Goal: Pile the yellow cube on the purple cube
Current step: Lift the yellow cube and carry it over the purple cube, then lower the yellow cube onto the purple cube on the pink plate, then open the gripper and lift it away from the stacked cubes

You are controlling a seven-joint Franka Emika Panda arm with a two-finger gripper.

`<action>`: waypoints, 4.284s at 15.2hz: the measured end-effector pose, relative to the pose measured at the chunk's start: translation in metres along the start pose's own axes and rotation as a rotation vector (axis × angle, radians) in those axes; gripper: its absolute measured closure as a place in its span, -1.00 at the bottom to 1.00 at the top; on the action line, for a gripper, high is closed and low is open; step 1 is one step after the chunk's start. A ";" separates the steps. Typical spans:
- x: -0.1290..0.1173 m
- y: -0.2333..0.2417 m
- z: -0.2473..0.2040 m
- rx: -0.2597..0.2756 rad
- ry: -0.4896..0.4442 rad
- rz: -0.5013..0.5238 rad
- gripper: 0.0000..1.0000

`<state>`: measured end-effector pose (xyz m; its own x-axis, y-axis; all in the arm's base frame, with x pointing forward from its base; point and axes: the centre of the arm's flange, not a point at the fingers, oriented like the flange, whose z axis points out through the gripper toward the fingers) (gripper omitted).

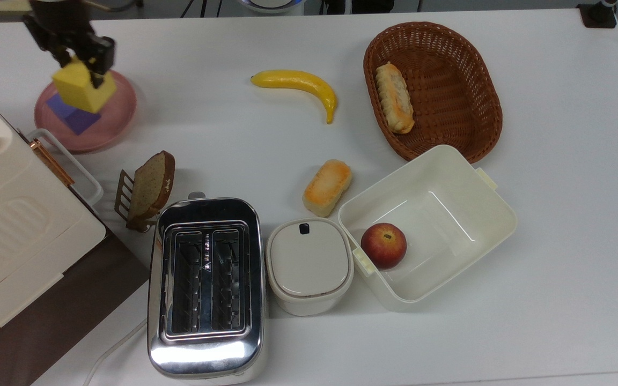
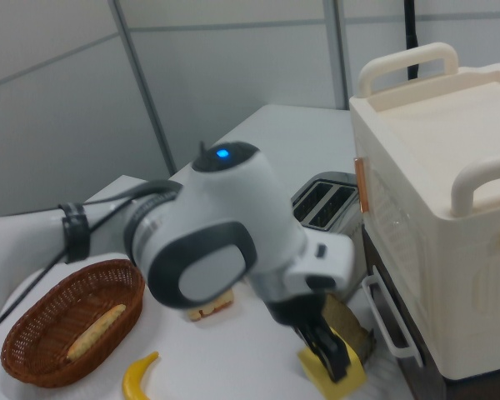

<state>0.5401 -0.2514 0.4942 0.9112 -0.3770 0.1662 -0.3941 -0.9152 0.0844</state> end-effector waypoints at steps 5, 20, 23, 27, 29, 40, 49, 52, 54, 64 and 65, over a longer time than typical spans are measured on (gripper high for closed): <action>-0.003 0.046 0.015 0.012 -0.025 0.103 -0.07; -0.014 0.095 0.079 -0.023 -0.135 0.192 -0.07; -0.012 0.094 0.083 -0.025 -0.127 0.190 -0.07; -0.012 0.094 0.088 -0.027 -0.130 0.189 -0.07; -0.012 0.094 0.090 -0.027 -0.133 0.189 -0.07; -0.009 0.094 0.091 -0.030 -0.118 0.187 -0.07; -0.007 0.086 0.099 -0.031 -0.129 0.174 -1.00; -0.004 0.084 0.094 -0.031 -0.118 0.170 -1.00; -0.001 0.084 0.082 -0.029 -0.099 0.169 -1.00; 0.002 -0.059 -0.118 0.049 -0.055 -0.037 -1.00; 0.000 -0.081 -0.124 0.055 -0.047 -0.063 -1.00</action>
<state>0.5571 -0.1593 0.6095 0.9393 -0.3232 0.1154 -0.3293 -0.9434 0.0388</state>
